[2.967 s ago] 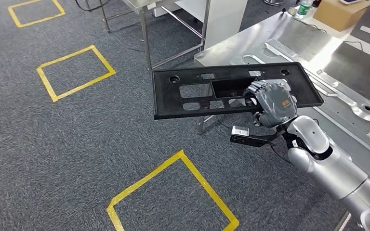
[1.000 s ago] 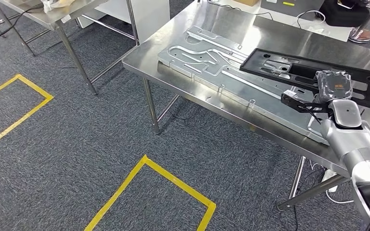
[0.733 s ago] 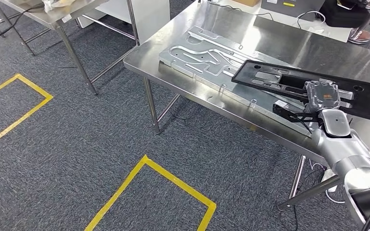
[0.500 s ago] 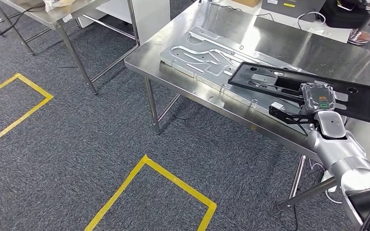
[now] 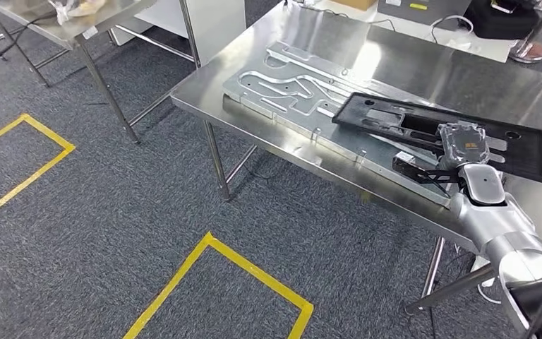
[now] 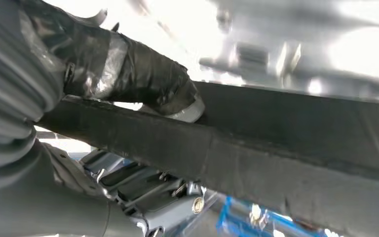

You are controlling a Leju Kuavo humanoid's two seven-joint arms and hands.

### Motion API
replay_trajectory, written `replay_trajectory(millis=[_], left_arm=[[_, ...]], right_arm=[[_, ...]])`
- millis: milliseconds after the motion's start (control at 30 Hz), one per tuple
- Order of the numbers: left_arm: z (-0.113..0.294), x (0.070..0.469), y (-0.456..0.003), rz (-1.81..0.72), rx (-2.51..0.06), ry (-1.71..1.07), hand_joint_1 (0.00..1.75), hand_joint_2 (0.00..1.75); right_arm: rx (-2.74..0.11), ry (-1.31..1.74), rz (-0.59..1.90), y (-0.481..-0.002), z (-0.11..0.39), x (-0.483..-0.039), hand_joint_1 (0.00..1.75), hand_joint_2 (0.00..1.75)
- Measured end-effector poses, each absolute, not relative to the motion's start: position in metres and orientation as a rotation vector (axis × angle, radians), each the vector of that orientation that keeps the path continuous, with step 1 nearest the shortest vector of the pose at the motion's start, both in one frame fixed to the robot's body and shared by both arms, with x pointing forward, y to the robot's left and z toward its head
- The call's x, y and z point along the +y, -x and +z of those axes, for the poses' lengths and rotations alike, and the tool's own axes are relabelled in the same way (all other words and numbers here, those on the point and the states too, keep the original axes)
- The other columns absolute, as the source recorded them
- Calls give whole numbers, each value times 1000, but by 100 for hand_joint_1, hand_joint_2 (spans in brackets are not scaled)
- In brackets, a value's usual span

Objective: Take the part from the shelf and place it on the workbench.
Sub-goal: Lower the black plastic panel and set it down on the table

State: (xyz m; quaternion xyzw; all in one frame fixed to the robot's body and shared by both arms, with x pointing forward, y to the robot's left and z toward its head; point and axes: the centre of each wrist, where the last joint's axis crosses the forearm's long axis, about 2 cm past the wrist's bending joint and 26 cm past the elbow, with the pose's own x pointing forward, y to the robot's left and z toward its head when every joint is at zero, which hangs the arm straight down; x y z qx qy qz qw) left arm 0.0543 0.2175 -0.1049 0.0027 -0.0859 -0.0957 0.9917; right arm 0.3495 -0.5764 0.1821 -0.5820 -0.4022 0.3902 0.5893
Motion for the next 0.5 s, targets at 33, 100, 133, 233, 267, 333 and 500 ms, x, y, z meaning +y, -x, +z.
replay_trajectory(millis=[33, 100, 133, 233, 267, 333, 500], left_arm=[[-105, 218, -54, -192, -173, -6, 0, 175], [-105, 217, -55, -192, -173, -5, 0, 175], [-105, 217, -55, -192, -174, -5, 0, 175], [-105, 217, -55, -192, -174, -5, 0, 175], [-105, 217, -54, -193, -173, -5, 0, 175], [-105, 217, -53, -193, -171, -4, 0, 175], [-106, 221, -53, -196, -173, -12, 0, 175]], right_arm=[[-938, 1352, 911, -350, 181, -575, 175, 175], [-945, 1356, 911, -351, 183, -575, 175, 175], [-948, 1359, 910, -351, 184, -575, 175, 175], [-951, 1361, 907, -353, 186, -574, 175, 175], [-951, 1360, 908, -353, 185, -574, 175, 175], [-952, 1360, 911, -354, 185, -573, 175, 175], [-952, 1350, 914, -357, 187, -572, 175, 175]])
